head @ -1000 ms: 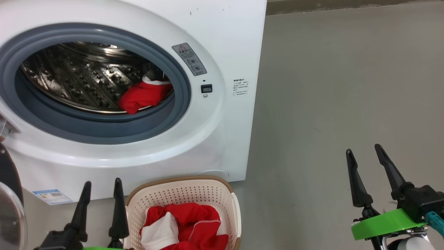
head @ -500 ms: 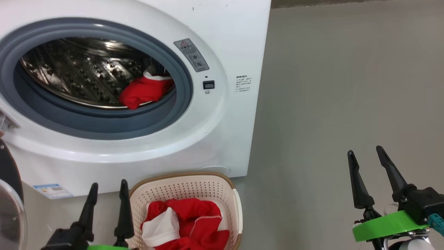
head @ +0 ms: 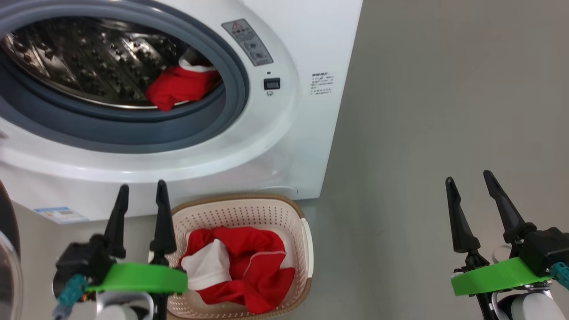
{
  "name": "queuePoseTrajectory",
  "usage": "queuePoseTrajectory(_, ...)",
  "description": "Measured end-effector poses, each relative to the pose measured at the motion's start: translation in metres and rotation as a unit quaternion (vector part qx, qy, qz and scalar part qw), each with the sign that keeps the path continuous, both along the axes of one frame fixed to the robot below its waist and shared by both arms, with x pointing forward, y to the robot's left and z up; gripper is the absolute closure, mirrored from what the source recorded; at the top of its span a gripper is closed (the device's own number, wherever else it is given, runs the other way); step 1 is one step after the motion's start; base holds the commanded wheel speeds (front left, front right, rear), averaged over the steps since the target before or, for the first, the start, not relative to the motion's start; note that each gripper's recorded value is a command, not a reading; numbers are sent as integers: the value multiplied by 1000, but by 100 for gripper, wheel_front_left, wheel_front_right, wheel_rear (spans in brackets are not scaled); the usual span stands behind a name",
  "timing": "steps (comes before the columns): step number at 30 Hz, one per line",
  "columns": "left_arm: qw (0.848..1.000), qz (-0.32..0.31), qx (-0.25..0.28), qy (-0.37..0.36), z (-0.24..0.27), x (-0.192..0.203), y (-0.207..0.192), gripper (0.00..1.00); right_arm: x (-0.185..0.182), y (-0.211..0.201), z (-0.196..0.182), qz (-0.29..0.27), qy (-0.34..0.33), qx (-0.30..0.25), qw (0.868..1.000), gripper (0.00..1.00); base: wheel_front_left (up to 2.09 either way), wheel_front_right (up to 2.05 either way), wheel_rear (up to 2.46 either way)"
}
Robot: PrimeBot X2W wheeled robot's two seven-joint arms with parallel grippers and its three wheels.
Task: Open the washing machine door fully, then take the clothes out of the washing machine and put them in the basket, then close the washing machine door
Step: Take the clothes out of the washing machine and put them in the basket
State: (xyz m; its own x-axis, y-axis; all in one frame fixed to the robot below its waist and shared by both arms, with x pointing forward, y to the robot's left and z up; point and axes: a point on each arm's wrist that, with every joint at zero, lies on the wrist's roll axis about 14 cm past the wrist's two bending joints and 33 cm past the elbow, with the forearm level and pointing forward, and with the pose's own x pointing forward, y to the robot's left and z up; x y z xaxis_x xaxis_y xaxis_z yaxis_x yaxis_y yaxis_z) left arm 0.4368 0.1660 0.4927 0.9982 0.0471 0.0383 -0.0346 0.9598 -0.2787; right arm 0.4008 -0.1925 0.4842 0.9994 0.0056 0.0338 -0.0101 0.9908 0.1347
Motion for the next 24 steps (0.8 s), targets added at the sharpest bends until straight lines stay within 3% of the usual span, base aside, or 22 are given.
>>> queuePoseTrajectory(24, 1000, -17, 8, 1, -17, 163, 5, 0, 57, 9, -49, 16, 40, -2, 999, 0, 0, 0, 0)
